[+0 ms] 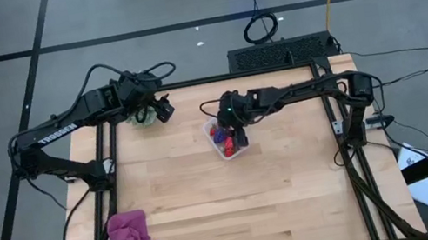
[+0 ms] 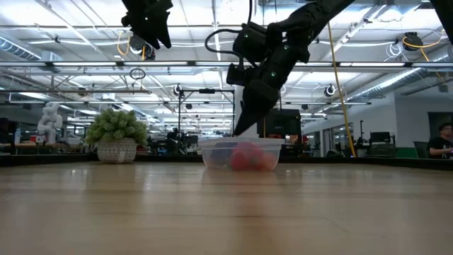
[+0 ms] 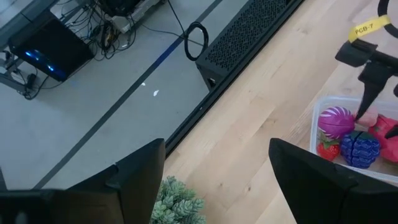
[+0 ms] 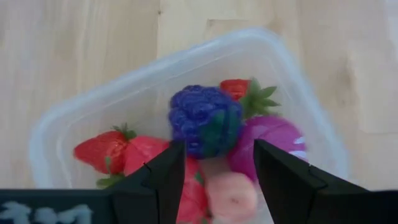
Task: Pick and placing Produce into tupperware
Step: Return to Home Position
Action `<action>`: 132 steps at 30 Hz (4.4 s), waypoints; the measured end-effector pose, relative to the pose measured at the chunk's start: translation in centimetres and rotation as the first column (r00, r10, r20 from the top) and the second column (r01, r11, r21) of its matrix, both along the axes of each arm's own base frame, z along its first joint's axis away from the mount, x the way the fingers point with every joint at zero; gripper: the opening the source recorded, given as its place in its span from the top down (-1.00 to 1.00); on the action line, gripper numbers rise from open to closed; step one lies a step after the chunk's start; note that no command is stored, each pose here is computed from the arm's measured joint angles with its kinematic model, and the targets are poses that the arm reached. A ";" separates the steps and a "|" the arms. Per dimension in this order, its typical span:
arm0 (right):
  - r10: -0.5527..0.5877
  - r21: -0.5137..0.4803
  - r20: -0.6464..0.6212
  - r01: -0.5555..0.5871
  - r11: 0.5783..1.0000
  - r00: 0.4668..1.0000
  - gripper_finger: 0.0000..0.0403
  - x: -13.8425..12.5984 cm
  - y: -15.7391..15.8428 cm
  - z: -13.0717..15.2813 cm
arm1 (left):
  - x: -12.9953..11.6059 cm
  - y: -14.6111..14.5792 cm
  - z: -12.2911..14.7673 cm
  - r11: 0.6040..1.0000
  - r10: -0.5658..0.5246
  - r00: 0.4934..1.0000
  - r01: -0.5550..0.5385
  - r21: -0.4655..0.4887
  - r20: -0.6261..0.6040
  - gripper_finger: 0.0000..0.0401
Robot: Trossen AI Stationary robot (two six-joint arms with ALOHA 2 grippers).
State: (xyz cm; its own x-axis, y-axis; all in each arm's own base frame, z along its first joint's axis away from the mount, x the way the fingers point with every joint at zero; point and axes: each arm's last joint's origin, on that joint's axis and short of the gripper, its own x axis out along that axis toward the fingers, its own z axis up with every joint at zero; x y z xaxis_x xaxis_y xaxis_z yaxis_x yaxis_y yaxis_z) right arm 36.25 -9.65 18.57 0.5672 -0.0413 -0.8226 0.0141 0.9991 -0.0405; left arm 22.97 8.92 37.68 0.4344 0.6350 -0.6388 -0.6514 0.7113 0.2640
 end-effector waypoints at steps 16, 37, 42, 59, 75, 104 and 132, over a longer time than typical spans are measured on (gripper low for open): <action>0.058 -0.194 0.284 -0.002 0.981 0.957 0.10 -3.8 4.0 14.6 | -5.1 -3.3 3.9 0.985 -0.163 0.960 0.172 -0.023 0.226 -0.47; -0.087 0.172 0.543 -0.009 0.985 0.835 0.10 -22.4 10.4 24.5 | -15.2 -10.0 5.5 0.819 -0.464 0.741 0.568 -0.084 0.485 -0.47; -0.099 0.248 0.492 -0.030 0.968 0.865 0.10 -24.4 11.1 22.2 | -15.9 -10.3 2.6 0.805 -0.460 0.741 0.580 -0.122 0.488 -0.47; -0.171 0.244 0.669 0.003 0.970 0.723 0.10 -25.4 10.0 14.9 | -16.6 -10.5 -4.9 0.776 -0.471 0.576 0.630 0.003 0.668 -0.47; -0.159 0.149 0.764 0.070 0.986 0.625 0.10 -28.4 8.6 15.1 | -20.4 -8.5 -5.7 0.823 -0.442 0.460 0.549 0.144 0.770 -0.47; -0.188 0.235 0.754 0.010 0.972 0.629 0.10 -27.0 8.3 7.9 | -15.3 -9.5 -14.3 0.913 -0.370 0.539 0.363 0.188 0.756 -0.47; -0.160 0.199 0.772 0.005 0.980 0.615 0.10 -25.4 7.2 1.5 | -13.8 -8.9 -18.2 0.853 -0.447 0.561 0.502 0.143 0.697 -0.47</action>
State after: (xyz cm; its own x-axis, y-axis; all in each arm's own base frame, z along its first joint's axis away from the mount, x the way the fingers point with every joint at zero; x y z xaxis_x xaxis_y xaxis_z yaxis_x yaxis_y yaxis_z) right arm 10.89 -2.44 20.02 0.9972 -0.0335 -0.0670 0.0454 0.9816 0.1854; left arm 9.14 -0.01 19.47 0.9830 0.1750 -0.0559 -0.1820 0.9691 -0.1666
